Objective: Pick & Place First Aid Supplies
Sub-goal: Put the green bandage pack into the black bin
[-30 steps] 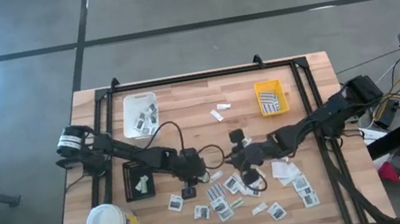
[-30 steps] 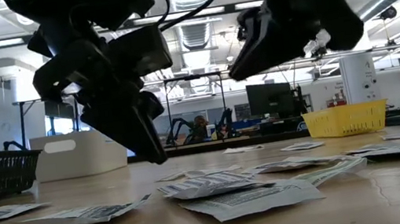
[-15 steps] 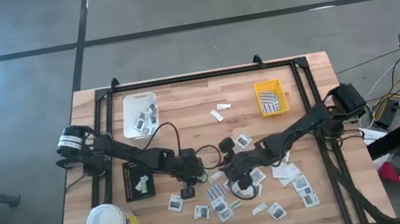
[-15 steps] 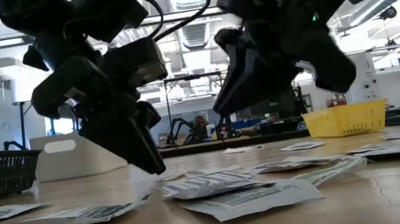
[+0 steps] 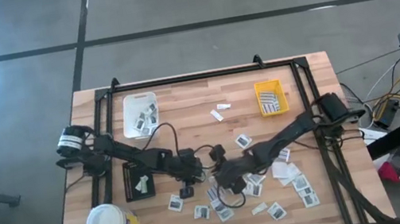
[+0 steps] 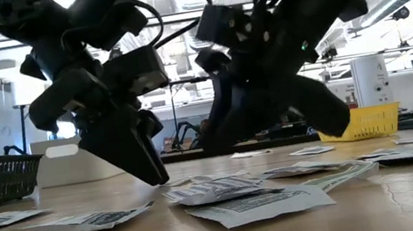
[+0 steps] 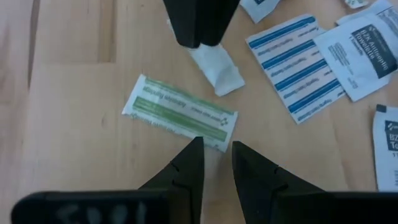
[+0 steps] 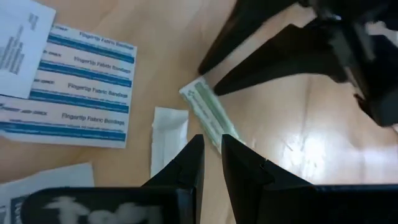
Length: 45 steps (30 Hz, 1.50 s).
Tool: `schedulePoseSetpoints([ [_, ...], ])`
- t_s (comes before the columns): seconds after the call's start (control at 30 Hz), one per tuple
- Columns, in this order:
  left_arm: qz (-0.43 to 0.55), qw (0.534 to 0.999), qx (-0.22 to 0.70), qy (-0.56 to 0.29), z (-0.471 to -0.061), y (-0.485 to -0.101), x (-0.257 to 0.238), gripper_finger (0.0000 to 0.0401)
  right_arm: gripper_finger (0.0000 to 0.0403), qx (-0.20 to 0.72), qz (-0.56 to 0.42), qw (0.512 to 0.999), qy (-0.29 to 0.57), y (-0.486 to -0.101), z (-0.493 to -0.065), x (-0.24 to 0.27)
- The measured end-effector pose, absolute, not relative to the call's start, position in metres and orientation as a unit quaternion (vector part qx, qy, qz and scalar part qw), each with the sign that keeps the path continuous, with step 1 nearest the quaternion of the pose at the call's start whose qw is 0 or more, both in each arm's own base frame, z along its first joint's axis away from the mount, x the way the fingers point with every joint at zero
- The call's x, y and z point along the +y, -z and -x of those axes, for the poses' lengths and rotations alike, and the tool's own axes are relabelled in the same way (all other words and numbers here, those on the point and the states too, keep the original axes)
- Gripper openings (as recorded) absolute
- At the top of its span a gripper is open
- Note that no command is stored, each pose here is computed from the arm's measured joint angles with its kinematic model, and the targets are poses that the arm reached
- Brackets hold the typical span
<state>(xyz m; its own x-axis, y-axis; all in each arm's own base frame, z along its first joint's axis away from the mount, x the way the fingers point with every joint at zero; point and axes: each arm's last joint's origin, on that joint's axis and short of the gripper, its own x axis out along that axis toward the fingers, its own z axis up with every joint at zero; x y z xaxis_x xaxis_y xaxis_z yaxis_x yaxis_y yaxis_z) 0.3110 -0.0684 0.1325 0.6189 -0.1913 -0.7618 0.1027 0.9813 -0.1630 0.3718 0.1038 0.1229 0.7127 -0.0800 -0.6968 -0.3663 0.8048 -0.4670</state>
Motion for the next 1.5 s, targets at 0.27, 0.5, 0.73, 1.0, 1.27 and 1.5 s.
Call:
schedulePoseSetpoints([
  [0.27,0.051,0.902,0.420,0.084,-0.309,-0.131,-0.068,0.0083,0.0052,0.418,0.314,0.847,-0.092,-0.119,-0.385,0.106],
  [0.5,0.042,0.915,0.390,0.094,-0.314,-0.136,-0.069,0.0083,0.0052,0.418,0.312,0.848,-0.090,-0.121,-0.387,0.105],
  [0.73,0.042,0.915,0.391,0.094,-0.313,-0.134,-0.069,0.0083,0.0052,0.422,0.308,0.848,-0.082,-0.118,-0.388,0.097],
  [1.0,0.049,0.918,0.383,0.093,-0.308,-0.129,-0.068,0.0083,0.0052,0.422,0.309,0.848,-0.083,-0.112,-0.391,0.095],
  [1.27,0.073,0.918,0.381,0.084,-0.299,-0.119,-0.066,0.0083,0.0052,0.414,0.320,0.848,-0.087,-0.109,-0.393,0.096],
  [1.5,0.088,0.919,0.376,0.079,-0.295,-0.115,-0.065,0.0083,0.0052,0.406,0.374,0.826,-0.115,-0.109,-0.393,0.096],
])
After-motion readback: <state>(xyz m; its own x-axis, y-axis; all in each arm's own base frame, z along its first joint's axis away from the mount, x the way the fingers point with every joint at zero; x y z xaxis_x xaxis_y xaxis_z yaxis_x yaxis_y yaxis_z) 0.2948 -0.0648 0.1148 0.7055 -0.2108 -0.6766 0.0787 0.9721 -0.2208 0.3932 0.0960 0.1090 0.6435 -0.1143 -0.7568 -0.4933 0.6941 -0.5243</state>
